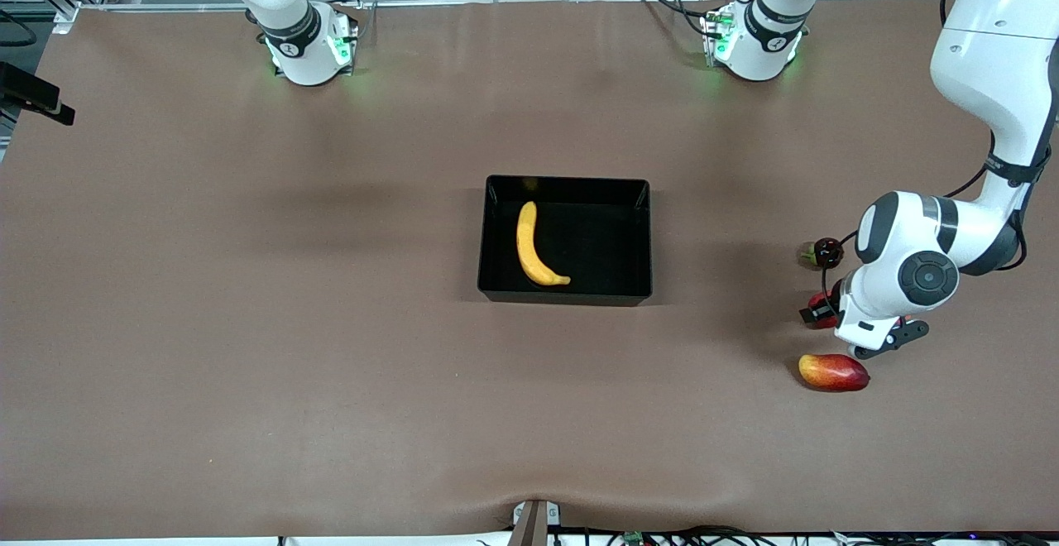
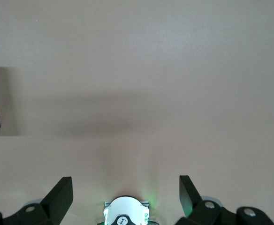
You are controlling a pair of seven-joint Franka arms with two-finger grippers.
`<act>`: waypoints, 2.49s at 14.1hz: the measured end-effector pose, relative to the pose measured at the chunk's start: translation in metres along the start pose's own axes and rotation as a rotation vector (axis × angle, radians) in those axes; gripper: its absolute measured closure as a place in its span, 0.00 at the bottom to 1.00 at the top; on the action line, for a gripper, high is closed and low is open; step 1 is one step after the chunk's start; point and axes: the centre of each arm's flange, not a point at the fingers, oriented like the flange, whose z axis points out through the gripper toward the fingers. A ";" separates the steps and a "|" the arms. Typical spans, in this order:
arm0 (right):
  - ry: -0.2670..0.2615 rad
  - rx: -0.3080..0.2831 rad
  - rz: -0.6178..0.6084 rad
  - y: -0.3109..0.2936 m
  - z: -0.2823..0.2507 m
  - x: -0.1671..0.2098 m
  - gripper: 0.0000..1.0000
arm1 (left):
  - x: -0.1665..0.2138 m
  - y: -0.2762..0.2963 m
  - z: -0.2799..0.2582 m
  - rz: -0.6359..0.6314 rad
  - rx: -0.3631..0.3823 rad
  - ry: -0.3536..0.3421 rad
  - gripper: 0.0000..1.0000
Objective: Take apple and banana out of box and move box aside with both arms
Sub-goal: 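Carry the apple beside the plum and mango, then open the left gripper, then move the left gripper back over the yellow banana in the tray, then grasp the banana with the left gripper and lift it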
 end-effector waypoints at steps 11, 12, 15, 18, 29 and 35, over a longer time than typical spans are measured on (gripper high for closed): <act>0.000 0.000 0.000 0.000 0.000 0.000 0.00 | -0.098 0.143 -0.242 0.139 -0.105 0.094 0.00; 0.000 0.000 0.000 0.000 0.000 0.000 0.00 | -0.121 0.169 -0.247 0.157 -0.121 0.088 0.00; -0.001 0.000 0.000 0.000 0.000 0.000 0.00 | -0.207 0.262 -0.238 0.180 -0.136 0.052 0.00; -0.001 0.000 0.001 0.000 0.000 0.000 0.00 | -0.270 0.332 -0.217 0.152 -0.180 0.021 0.00; -0.001 0.000 0.002 0.001 0.000 0.000 0.00 | -0.348 0.456 -0.057 0.104 -0.241 0.089 0.00; -0.003 0.000 0.001 0.001 0.001 0.001 0.00 | -0.337 0.459 -0.055 0.088 -0.258 0.092 0.61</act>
